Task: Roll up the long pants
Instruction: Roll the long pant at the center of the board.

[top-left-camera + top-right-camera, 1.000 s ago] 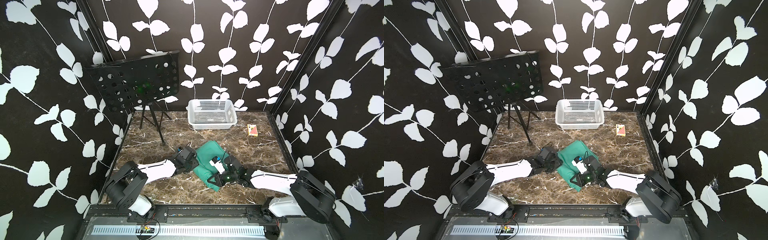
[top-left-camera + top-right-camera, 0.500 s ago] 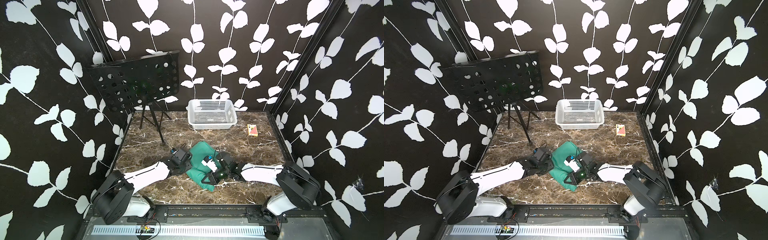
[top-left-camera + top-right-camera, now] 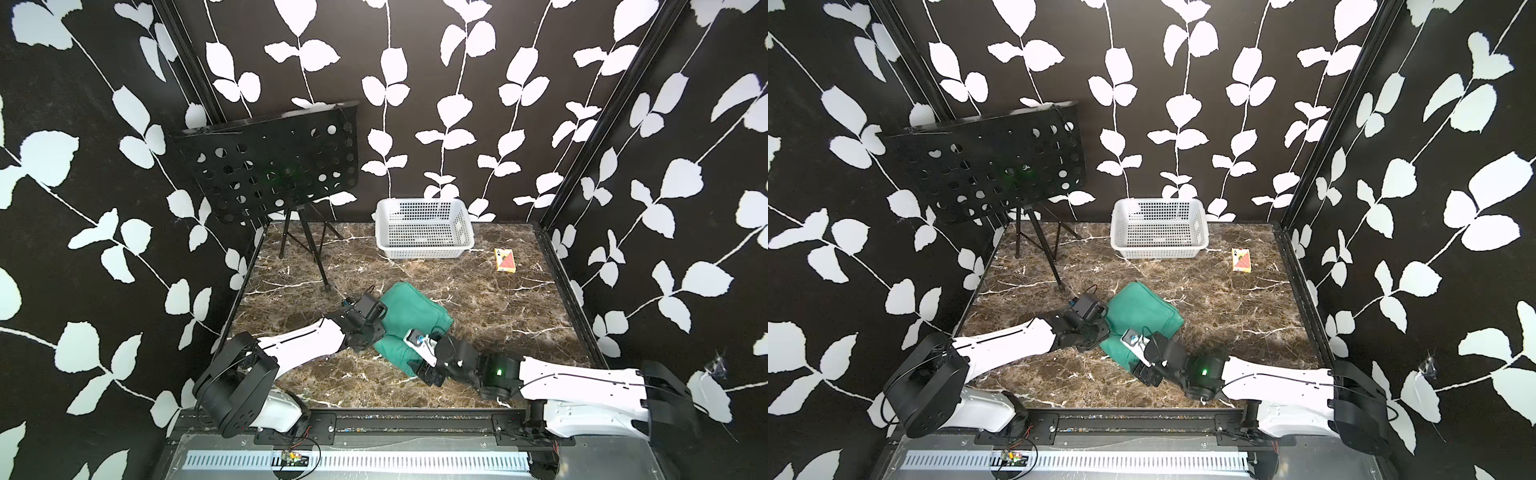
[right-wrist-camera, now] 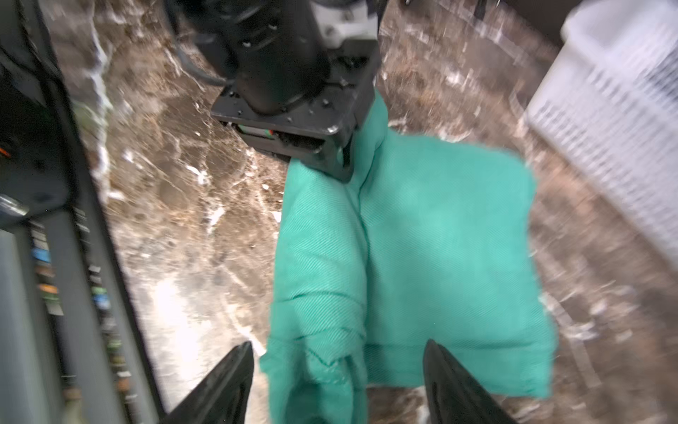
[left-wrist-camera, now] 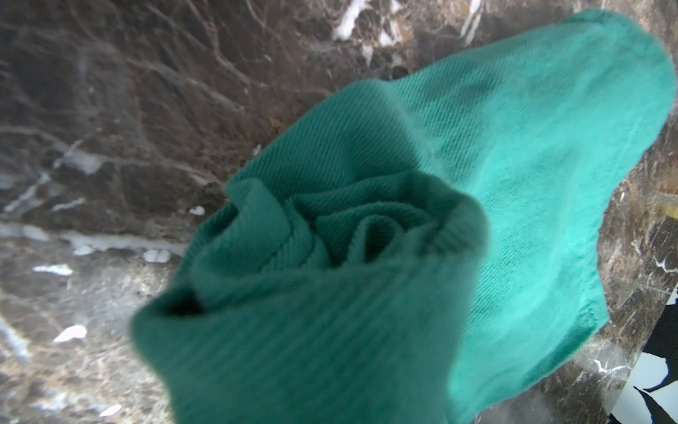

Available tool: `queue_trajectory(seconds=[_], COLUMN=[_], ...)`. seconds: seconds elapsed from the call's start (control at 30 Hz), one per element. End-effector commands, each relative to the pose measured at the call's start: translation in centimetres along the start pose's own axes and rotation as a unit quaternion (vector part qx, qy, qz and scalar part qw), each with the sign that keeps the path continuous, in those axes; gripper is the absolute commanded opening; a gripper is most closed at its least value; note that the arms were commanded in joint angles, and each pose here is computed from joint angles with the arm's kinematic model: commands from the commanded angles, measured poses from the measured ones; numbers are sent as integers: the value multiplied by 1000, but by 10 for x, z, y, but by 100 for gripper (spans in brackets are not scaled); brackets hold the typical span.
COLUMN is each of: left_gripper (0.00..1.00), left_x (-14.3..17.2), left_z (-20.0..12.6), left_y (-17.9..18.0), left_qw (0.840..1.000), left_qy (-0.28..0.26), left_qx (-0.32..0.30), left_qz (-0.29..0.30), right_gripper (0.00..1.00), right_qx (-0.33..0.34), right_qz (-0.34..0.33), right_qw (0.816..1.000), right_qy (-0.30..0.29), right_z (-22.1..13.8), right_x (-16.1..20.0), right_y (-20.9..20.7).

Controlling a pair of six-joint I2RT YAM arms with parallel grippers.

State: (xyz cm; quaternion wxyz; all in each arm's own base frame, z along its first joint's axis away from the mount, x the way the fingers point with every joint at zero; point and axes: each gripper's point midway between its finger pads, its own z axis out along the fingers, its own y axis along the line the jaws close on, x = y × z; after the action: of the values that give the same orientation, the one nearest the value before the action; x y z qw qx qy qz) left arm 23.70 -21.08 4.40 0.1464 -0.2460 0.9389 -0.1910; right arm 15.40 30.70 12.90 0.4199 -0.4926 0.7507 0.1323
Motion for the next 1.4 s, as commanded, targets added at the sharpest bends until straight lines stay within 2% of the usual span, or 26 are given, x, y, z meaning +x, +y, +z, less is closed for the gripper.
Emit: queue_trajectory(seconds=[0.0,0.13,0.3,0.37,0.47,0.53,0.6,0.63,0.7,0.77,0.87,1.0,1.23,1.37], left_gripper=[14,15,17,18,21,30,43,53,66,77,86,89,89,90], left_x=[2,3,4,4,2,0,-6,-9,-16,-19,-19,-10,5,0], left_z=[1,1,1,0,-3,-7,-14,-18,-27,-35,-43,-45,-24,-13], left_y=[4,5,4,1,-1,-3,-5,-6,-9,-11,-17,-26,-39,-58], left_qw=[1000,1000,1000,1000,1000,1000,1000,999,998,997,996,994,993,991], left_qy=[7,7,12,13,11,4,-11,-20,-39,-51,-52,-37,-6,-8], left_qx=[-8,-8,-8,-5,-1,3,11,14,25,39,65,98,113,121], left_qz=[-10,-15,-17,-18,-21,-24,-26,-27,-30,-31,-29,-11,32,57], right_gripper=[74,71,65,56,29,14,3,0,0,0,0,0,0,0], right_qx=[99,85,97,105,96,68,31,2,-62,-120,-189,-239,-248,-244], right_qz=[-128,-184,-179,-171,-147,-106,-52,-19,58,139,248,336,464,497], right_qw=[987,979,978,978,982,989,994,995,990,975,940,898,838,818], right_qy=[15,23,41,49,71,81,95,100,110,123,140,156,147,155], right_z=[18,42,69,73,77,70,62,58,51,47,46,48,47,45], right_x=[0,-3,9,14,34,42,52,58,67,75,86,88,99,109], right_y=[-19,10,16,15,19,22,26,29,36,40,40,37,13,7])
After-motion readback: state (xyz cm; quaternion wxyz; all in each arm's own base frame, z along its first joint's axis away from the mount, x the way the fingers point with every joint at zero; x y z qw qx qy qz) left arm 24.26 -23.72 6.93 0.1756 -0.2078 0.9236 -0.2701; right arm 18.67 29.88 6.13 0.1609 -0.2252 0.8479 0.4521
